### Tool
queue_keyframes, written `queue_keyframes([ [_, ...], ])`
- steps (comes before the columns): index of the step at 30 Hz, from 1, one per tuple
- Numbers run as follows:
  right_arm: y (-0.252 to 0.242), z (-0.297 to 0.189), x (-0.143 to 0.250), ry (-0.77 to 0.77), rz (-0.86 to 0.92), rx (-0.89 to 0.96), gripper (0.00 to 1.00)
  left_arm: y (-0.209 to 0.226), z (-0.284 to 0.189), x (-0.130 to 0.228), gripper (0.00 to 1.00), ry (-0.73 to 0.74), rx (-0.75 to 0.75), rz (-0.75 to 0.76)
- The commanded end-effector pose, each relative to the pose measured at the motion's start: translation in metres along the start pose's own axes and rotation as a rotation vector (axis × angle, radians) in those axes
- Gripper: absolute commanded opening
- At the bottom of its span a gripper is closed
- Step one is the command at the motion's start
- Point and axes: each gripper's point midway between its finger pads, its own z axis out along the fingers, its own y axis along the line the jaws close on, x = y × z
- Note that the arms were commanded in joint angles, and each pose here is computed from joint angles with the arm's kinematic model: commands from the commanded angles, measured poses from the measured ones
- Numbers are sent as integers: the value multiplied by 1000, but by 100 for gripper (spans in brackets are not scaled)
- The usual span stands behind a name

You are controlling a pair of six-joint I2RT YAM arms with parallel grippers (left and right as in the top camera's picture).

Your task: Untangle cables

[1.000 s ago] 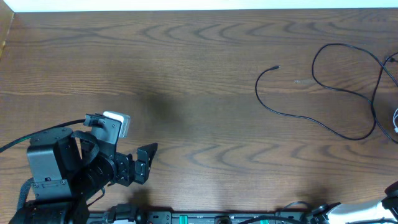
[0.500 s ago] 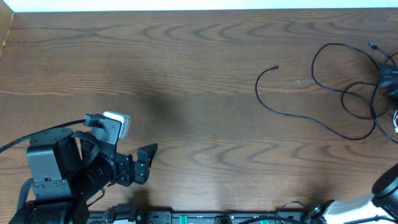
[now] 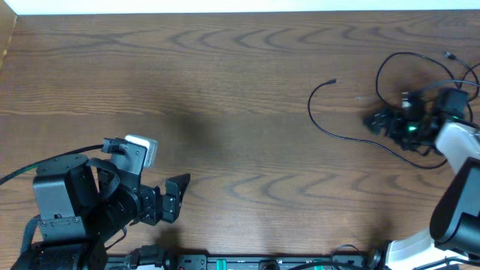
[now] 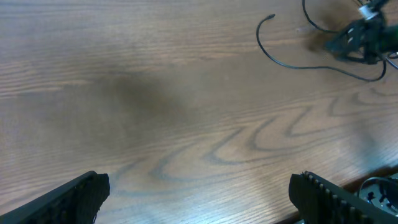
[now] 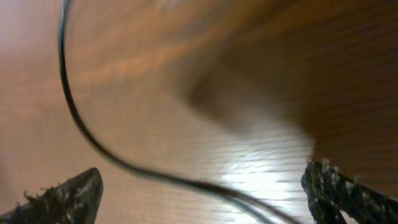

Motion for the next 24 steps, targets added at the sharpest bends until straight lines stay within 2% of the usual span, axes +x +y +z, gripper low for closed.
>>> queue_keyframes([
  [1, 7, 5, 10, 59, -287, 91, 99, -2, -1, 2, 98, 8, 7, 8],
  [5, 19, 16, 15, 95, -394, 150, 99, -2, -1, 3, 98, 12, 8, 6],
  [13, 60, 33, 32, 158, -844, 70, 99, -3, -1, 6, 98, 22, 10, 1],
  [17, 60, 36, 32, 172, -939, 90, 98, -3, -1, 7, 98, 28, 12, -2],
  [24, 20, 35, 28, 248, -948, 297, 84, -5, -1, 7, 98, 26, 22, -2],
])
